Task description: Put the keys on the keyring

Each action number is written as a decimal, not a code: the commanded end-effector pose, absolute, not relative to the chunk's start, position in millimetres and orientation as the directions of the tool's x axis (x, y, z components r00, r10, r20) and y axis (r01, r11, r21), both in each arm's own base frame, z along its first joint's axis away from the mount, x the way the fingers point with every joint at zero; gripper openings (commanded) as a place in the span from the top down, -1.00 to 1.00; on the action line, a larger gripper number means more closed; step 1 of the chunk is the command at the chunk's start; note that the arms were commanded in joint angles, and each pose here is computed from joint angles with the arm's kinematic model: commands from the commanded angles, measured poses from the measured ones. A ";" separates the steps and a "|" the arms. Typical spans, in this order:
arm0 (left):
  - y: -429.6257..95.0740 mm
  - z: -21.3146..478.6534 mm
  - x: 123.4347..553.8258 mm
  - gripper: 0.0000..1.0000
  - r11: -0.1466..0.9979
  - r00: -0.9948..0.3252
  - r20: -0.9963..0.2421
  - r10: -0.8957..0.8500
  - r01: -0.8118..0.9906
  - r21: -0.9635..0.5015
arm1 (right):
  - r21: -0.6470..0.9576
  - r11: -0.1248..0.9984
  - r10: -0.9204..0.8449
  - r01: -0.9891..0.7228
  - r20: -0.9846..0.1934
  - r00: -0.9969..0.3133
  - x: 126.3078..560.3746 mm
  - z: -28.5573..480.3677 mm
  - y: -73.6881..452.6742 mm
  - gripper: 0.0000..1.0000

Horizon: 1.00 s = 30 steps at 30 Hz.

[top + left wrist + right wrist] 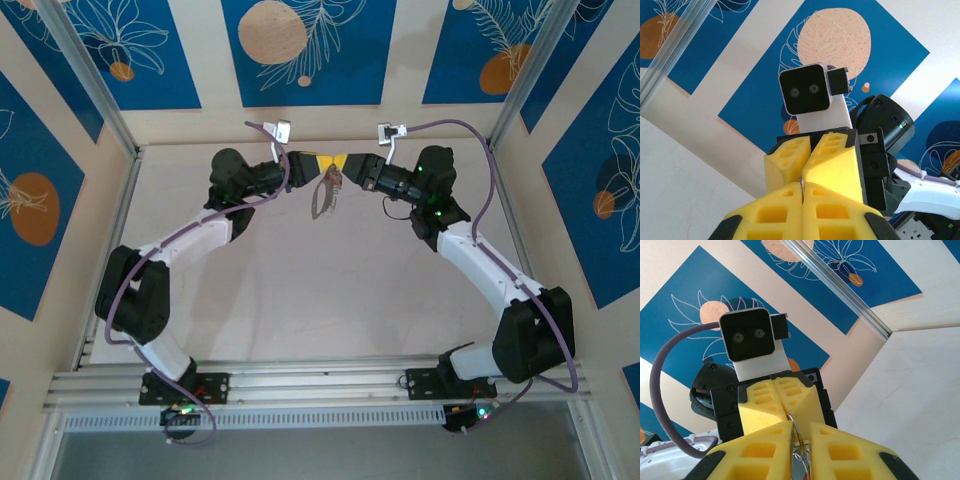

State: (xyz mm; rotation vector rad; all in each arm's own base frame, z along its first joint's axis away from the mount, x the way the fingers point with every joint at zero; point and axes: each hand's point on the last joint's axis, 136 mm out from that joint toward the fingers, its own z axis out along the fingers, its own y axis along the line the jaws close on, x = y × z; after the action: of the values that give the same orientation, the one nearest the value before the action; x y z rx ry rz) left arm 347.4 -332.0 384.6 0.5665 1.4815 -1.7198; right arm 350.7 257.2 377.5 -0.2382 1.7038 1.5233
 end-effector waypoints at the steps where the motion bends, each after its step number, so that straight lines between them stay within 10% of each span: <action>1: -331.8 400.4 334.7 1.00 -0.050 -0.555 -0.782 -0.283 0.823 -0.566 | 0.722 0.226 0.372 -0.654 -0.684 -0.628 352.4 391.8 261.9 0.74; 12: -332.9 399.7 335.6 1.00 -0.042 -0.557 -0.782 -0.278 0.821 -0.570 | 0.722 0.198 0.355 -0.663 -0.683 -0.638 354.3 390.3 258.5 1.00; 19: -324.4 397.8 341.2 0.36 0.004 -0.531 -0.809 -0.251 0.835 -0.549 | 0.736 0.185 0.310 -0.651 -0.672 -0.672 364.5 381.1 242.4 1.00; 30: -315.0 391.2 356.7 0.12 0.028 -0.538 -0.831 -0.146 0.837 -0.547 | 0.691 0.173 0.177 -0.702 -0.723 -0.668 359.8 382.6 238.4 1.00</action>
State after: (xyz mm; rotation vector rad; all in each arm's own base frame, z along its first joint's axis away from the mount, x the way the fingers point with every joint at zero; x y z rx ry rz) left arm 361.7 -318.5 379.9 0.6383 1.5621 -1.6391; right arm 370.5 235.4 370.5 -0.3721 1.7670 1.5793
